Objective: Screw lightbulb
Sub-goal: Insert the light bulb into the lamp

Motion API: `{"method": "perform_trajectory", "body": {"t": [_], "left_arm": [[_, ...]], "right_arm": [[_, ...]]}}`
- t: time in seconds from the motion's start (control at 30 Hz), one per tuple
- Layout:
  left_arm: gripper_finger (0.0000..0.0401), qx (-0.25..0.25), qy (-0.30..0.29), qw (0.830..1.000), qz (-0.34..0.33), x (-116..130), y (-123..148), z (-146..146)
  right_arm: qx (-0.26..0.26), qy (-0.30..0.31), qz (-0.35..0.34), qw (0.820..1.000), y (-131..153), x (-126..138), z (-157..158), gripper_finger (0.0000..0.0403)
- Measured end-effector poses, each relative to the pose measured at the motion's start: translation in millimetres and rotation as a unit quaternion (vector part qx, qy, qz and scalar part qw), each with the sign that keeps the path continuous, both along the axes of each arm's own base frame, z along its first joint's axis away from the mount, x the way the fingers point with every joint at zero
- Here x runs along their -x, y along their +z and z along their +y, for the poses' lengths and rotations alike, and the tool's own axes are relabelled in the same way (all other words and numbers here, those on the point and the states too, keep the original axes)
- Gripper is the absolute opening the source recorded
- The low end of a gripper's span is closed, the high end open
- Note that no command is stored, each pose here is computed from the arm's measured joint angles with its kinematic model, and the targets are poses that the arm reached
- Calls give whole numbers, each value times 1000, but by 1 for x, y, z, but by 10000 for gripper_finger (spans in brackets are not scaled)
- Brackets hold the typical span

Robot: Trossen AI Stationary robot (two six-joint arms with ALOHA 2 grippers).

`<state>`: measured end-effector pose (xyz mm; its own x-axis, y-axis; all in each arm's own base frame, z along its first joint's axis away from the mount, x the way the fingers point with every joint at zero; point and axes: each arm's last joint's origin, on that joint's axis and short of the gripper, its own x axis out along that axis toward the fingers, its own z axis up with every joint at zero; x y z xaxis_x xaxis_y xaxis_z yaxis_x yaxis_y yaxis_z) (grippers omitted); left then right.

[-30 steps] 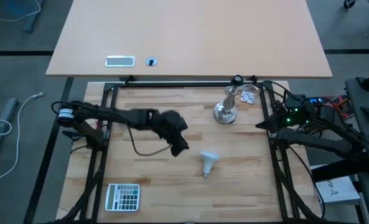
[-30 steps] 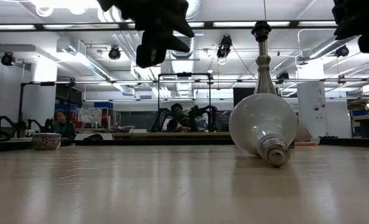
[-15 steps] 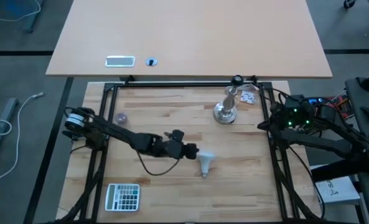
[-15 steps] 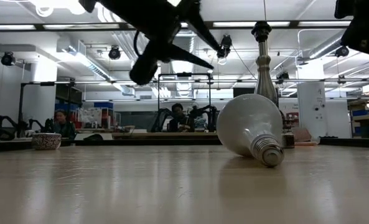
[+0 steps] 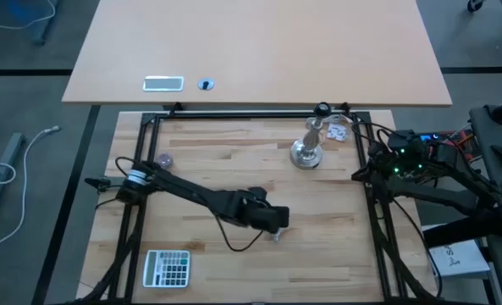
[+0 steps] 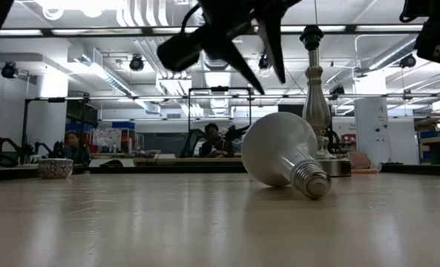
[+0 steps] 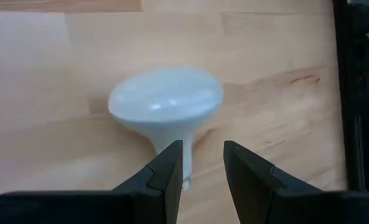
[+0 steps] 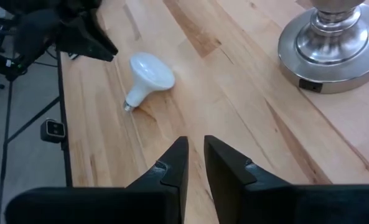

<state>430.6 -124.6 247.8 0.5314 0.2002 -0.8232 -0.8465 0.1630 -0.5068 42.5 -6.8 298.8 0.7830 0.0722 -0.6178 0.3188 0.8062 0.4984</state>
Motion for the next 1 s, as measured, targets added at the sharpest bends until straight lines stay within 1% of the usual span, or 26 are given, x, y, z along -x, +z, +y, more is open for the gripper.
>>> {"method": "perform_trajectory", "body": {"t": [0.1,0.17,0.2,0.3,0.37,0.43,0.53,0.63,0.7,0.77,0.83,1.0], "left_arm": [[107,9,20,1000,7,-12,7,-6],[107,24,23,999,23,-23,0,-10],[107,40,25,998,33,-27,-5,-12],[107,76,52,992,87,-33,-23,-16],[107,87,55,989,109,-35,-29,-21],[107,82,48,988,122,-34,-30,-25],[107,74,43,990,110,-36,-30,-27],[107,64,46,993,84,-40,-29,-26],[109,61,37,995,77,-42,-29,-26],[117,59,25,996,70,-43,-29,-27],[133,59,20,996,63,-45,-30,-27],[195,55,24,995,74,-45,-40,-23]], "right_arm": [[4,1,0,1000,0,0,0,37],[6,2,0,1000,0,0,0,34],[6,2,0,1000,0,0,0,33],[6,2,0,1000,0,0,0,34],[5,2,0,1000,0,0,0,36],[6,2,0,1000,0,0,0,40],[7,3,0,1000,0,0,0,45],[7,3,0,1000,0,0,0,51],[6,2,0,1000,0,0,0,55],[6,2,0,1000,0,0,0,58],[5,2,1,1000,0,0,0,61],[-3,-4,1,1000,0,0,0,64]]}}
